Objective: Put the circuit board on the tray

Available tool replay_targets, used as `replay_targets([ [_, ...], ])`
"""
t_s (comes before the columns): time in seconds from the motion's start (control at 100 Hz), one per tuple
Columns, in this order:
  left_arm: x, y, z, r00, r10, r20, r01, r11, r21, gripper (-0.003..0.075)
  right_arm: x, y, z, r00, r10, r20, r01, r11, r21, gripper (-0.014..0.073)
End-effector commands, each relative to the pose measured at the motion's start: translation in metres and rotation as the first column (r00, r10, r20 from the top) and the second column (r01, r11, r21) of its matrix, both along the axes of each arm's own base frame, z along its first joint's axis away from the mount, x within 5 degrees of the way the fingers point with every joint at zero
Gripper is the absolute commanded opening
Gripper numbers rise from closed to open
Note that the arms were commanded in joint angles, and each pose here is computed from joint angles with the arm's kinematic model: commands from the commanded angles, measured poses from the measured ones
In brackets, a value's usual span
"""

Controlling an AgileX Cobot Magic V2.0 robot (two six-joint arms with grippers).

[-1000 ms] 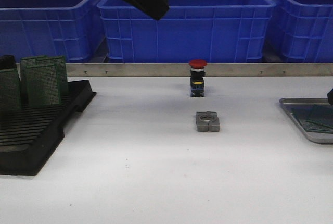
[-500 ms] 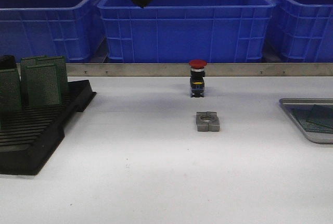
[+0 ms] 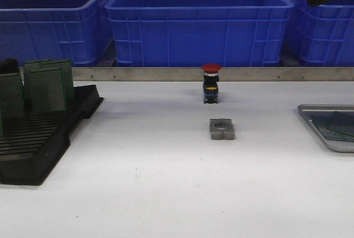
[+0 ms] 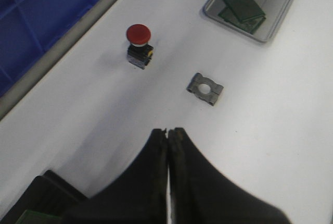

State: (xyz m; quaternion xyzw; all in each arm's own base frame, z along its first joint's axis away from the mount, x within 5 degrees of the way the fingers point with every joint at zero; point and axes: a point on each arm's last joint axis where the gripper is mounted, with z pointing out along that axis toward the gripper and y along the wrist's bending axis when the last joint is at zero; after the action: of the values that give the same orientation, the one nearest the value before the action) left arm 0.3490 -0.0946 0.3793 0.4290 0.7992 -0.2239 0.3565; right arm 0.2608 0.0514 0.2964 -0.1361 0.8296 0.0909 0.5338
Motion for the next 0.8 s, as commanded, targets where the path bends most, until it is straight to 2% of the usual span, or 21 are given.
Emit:
replay_targets([
  [0.0,-0.019,0.002,0.033,0.987,0.102,0.121,-0.092,0.992,-0.089,-0.0020,-0.013,0.002,0.019,0.989,-0.079,0.125,0.081,0.997,-0.012,-0.0062],
  [0.16,-0.043,0.001,0.033,0.949,0.230,0.214,-0.202,0.969,-0.145,-0.0020,-0.037,0.005,0.021,0.971,-0.125,0.203,0.133,0.991,-0.023,-0.0062],
  [0.26,-0.061,0.002,0.032,0.905,0.316,0.285,-0.270,0.944,-0.189,-0.0020,-0.053,0.004,0.021,0.969,-0.108,0.222,0.115,0.993,-0.015,-0.0062],
  [0.42,-0.091,0.007,0.018,0.844,0.417,0.336,-0.349,0.904,-0.247,-0.0020,-0.081,-0.005,0.022,0.955,-0.116,0.275,0.118,0.993,0.008,-0.0062],
  [0.62,-0.136,0.017,0.000,0.771,0.513,0.377,-0.404,0.852,-0.334,-0.0020,-0.118,-0.017,0.020,0.927,-0.131,0.351,0.124,0.991,0.044,-0.0062],
  [0.79,-0.172,0.025,-0.017,0.725,0.549,0.417,-0.414,0.830,-0.374,-0.0020,-0.144,-0.025,0.011,0.906,-0.129,0.403,0.109,0.991,0.071,-0.0062],
])
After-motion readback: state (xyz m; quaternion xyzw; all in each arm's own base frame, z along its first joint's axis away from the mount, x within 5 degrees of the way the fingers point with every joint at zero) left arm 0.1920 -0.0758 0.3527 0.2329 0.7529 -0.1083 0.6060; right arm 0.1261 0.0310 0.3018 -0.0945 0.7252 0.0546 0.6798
